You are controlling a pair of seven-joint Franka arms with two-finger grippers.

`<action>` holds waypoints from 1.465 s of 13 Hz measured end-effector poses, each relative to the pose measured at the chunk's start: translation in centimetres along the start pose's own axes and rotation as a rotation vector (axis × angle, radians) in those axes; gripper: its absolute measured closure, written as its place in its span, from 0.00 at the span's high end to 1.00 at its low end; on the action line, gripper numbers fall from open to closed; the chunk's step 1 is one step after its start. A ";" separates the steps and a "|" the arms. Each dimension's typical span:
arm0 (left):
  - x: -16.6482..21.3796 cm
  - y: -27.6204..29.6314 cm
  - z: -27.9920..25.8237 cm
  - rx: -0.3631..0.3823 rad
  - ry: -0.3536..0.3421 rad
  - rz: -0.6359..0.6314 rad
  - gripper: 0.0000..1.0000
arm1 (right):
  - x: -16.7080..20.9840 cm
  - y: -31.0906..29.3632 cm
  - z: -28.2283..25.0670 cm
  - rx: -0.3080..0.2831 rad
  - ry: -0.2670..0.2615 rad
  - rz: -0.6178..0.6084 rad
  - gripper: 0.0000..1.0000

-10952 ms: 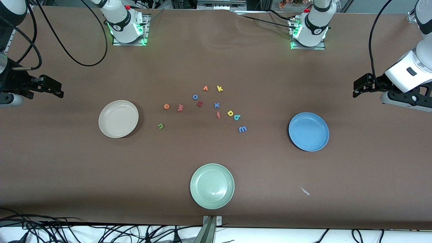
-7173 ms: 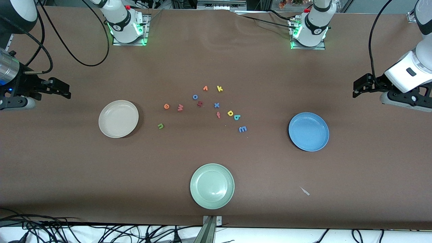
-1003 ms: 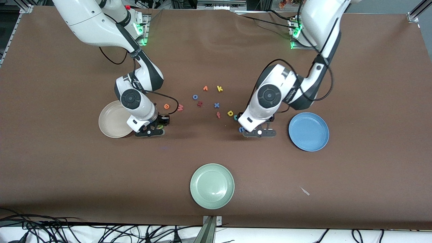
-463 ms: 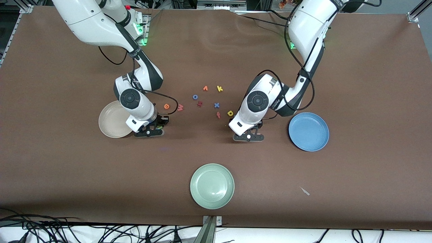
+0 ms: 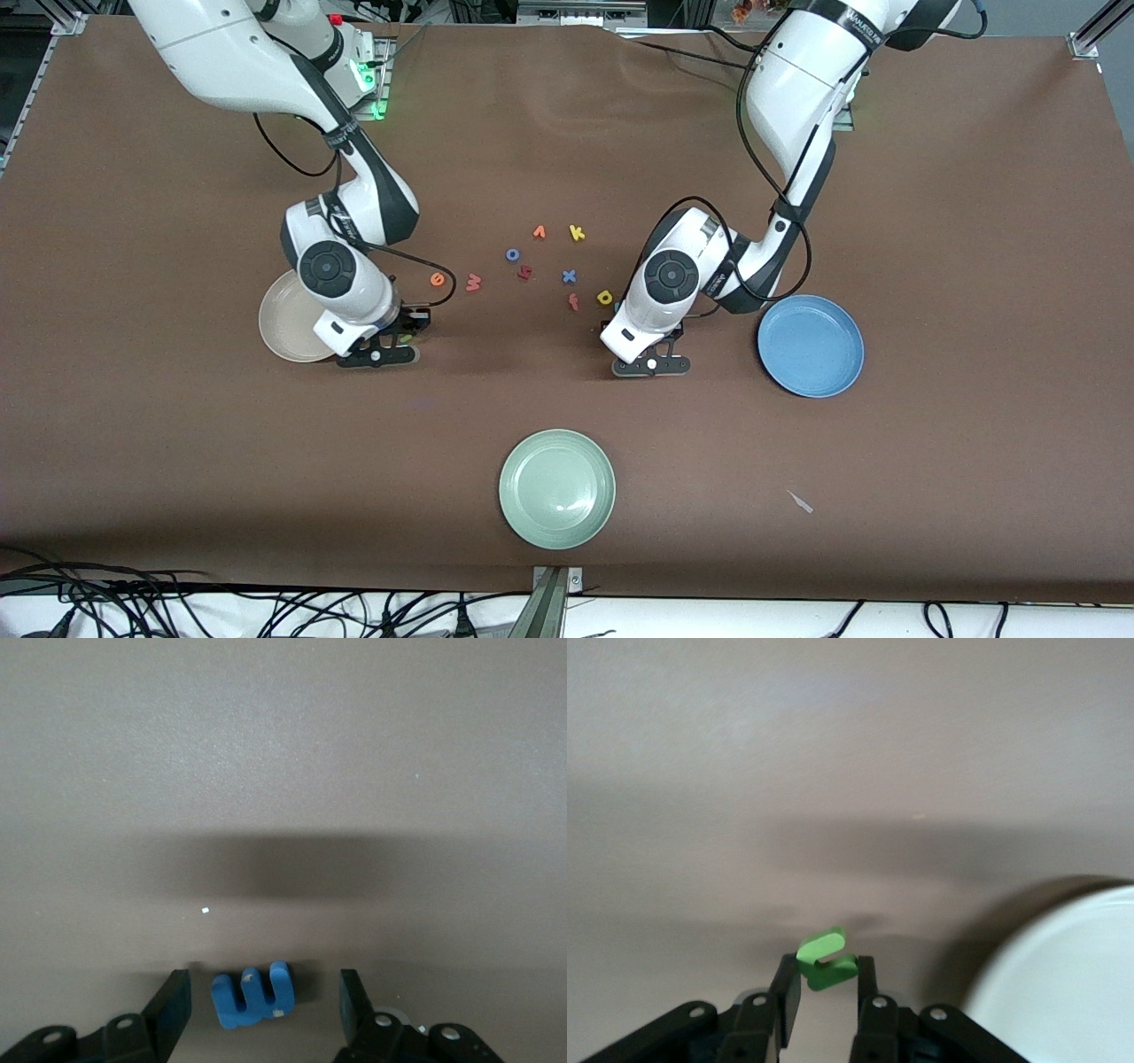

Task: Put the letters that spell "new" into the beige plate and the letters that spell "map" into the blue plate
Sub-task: 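Place the green letter on the white plate while the left gripper places the blue letter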

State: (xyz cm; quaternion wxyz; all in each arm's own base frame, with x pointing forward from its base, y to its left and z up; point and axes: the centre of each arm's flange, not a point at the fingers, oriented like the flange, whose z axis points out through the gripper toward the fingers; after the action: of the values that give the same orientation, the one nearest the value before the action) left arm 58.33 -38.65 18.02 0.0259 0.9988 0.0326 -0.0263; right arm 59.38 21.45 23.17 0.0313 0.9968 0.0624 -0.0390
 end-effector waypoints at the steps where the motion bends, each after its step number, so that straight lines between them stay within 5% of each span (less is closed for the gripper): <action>1: 0.0 0.0 0.0 0.001 -0.001 -0.007 0.76 | 0.1 1.8 -1.2 -0.020 -0.013 -0.024 0.30; 5: -0.5 -0.3 1.2 0.013 -0.018 -0.019 0.68 | -2.4 8.8 -4.6 -0.076 -0.084 -0.061 0.30; 8: -0.2 -0.2 0.5 0.010 -0.010 -0.022 0.41 | -7.0 14.2 -5.3 -0.082 -0.117 -0.060 0.30; 15: 2.1 -5.3 -5.3 0.120 -0.085 0.049 0.41 | -10.3 14.9 -2.3 -0.066 -0.085 -0.073 0.30; 18: 5.0 -12.7 -10.1 0.141 -0.142 0.158 0.41 | -10.3 14.9 -2.4 -0.066 -0.082 -0.073 0.53; 19: 6.0 -15.8 -10.8 0.136 -0.156 0.203 0.41 | -10.3 14.8 -2.4 -0.066 -0.081 -0.073 0.53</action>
State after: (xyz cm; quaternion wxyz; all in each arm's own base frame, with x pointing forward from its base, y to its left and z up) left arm 63.83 -21.93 27.64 -0.0367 0.9913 -0.0724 -0.1032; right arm 51.28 5.65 27.23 0.0652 0.9899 0.0985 -0.0786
